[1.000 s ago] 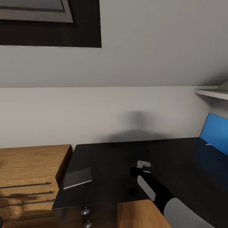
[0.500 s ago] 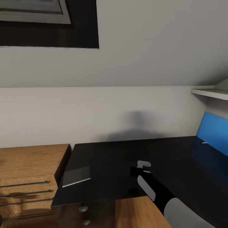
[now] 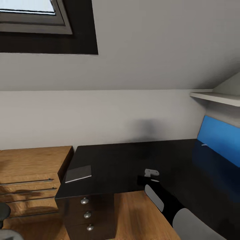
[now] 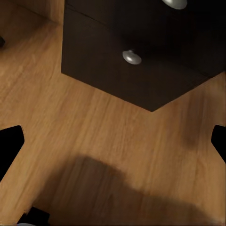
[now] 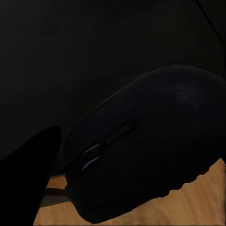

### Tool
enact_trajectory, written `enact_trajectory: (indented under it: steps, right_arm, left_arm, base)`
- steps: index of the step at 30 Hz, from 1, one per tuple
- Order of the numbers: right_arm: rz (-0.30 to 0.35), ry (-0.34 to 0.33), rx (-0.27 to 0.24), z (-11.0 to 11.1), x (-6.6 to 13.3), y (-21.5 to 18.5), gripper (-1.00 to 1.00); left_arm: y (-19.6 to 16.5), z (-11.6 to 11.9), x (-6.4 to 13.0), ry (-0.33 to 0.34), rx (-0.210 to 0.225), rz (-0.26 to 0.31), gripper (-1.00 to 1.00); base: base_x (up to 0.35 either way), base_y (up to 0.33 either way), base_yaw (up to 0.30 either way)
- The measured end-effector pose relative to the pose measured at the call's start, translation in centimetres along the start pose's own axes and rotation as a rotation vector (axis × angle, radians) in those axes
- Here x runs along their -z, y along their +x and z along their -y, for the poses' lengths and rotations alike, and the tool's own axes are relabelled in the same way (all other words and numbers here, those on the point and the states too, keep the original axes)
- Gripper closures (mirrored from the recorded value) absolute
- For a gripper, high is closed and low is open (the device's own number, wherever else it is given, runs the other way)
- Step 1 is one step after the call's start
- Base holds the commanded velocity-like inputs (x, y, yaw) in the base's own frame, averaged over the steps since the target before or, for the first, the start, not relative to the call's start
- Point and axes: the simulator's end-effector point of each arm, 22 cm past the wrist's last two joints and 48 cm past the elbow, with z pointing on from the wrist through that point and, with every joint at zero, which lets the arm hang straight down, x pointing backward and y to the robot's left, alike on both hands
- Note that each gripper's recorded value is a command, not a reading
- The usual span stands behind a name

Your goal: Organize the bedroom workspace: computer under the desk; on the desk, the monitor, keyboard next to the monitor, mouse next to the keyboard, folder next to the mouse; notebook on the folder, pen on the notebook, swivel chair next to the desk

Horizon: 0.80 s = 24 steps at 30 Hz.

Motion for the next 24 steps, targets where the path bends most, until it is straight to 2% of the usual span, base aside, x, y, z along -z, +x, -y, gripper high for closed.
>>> enact_trajectory:
  steps: [5, 11, 24]
  right_arm:
    - [0.001, 0.003, 0.0, 0.3, 0.0, 0.0, 1.0]
    - [0.002, 0.012, 0.002, 1.0, -0.1, -0.1, 1.0]
    - [0.006, 0.022, 0.001, 1.9, -0.1, -0.4, 1.0]
  left_arm:
    - [0.0, 0.0, 0.0, 0.0, 0.0, 0.0, -1.0]
    - [0.0, 0.0, 0.0, -0.001, 0.001, 0.001, -1.0]
    - [0.0, -0.1, 0.0, -0.002, 0.001, 0.001, -1.0]
  base:
    - [-0.257, -0.13, 0.0]
    - [-0.081, -0.031, -0.041]
    - [-0.007, -0.002, -0.239]
